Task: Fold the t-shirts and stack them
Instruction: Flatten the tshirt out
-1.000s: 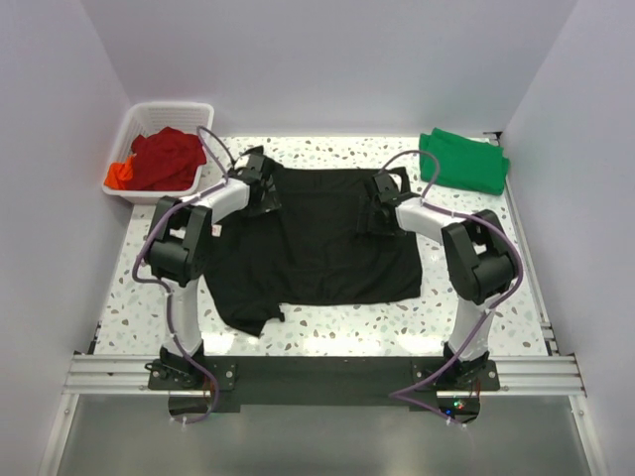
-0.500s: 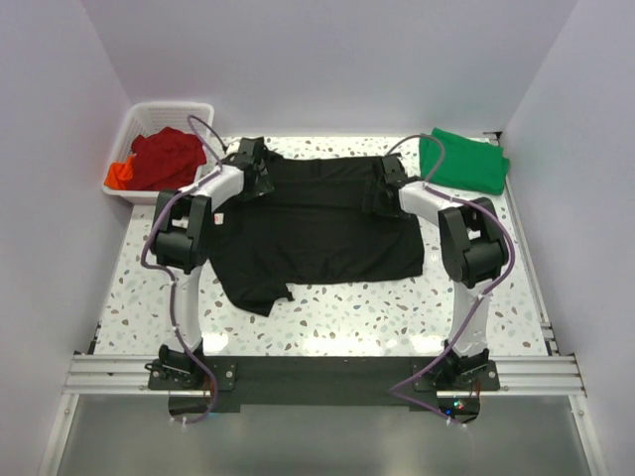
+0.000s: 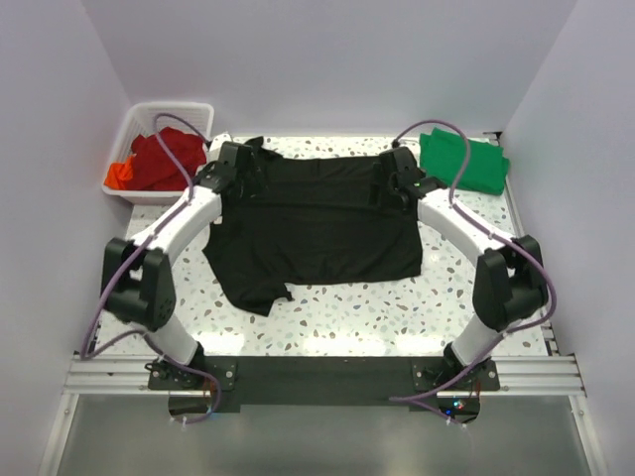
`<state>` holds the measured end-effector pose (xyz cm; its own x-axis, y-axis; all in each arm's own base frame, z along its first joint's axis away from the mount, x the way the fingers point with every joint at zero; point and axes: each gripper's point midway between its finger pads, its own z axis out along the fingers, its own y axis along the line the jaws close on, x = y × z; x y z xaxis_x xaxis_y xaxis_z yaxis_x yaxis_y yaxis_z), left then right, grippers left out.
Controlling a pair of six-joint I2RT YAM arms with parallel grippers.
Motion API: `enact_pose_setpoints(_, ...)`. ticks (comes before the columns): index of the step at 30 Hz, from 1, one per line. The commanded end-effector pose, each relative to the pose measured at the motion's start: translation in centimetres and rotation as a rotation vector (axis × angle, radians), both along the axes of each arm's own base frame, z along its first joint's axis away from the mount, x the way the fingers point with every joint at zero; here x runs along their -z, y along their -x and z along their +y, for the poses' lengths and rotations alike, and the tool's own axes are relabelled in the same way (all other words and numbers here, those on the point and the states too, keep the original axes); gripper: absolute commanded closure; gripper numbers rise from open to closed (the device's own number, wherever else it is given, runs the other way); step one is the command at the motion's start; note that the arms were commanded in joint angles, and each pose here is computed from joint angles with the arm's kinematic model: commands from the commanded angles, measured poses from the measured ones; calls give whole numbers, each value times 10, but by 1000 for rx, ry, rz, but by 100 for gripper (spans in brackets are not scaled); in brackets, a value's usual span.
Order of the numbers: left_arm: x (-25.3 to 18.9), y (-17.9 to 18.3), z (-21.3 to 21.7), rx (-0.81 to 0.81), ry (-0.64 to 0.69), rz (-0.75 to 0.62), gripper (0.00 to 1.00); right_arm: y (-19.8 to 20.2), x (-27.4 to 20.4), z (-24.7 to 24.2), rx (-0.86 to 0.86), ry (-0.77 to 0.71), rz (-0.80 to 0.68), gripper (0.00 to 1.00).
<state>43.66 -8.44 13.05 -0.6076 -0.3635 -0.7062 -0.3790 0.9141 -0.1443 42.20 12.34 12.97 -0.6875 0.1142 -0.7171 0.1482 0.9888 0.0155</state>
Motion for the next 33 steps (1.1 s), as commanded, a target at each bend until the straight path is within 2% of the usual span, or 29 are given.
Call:
enact_pose_setpoints(1, -17, 57, -27, 69, 23, -12, 5, 43, -5, 20, -49, 43, 19, 20)
enact_pose_setpoints(5, 5, 117, -43, 119, 96, 36, 11, 81, 12, 44, -122, 7, 48, 22)
enact_pose_setpoints(8, 24, 159, -38, 114, 114, 68, 16, 105, 24, 47, -145, -3, 68, 23)
enact_pose_setpoints(12, 23, 187, -38, 118, 153, 49, 24, 127, 34, 45, -166, -29, 79, 23)
enact_pose_setpoints(15, 32, 203, -43, 131, 166, 76, 37, 137, 39, 43, -171, -43, 83, 23)
enact_pose_setpoints(16, 35, 207, -44, 135, 166, 86, 45, 141, 44, 42, -175, -42, 91, 23)
enact_pose_setpoints(19, 45, 220, -54, 159, 168, 118, 56, 145, 47, 42, -181, -47, 94, 23)
enact_pose_setpoints(33, 82, 284, -85, 225, 112, 270, 56, 146, 57, 46, -179, -57, 98, 24)
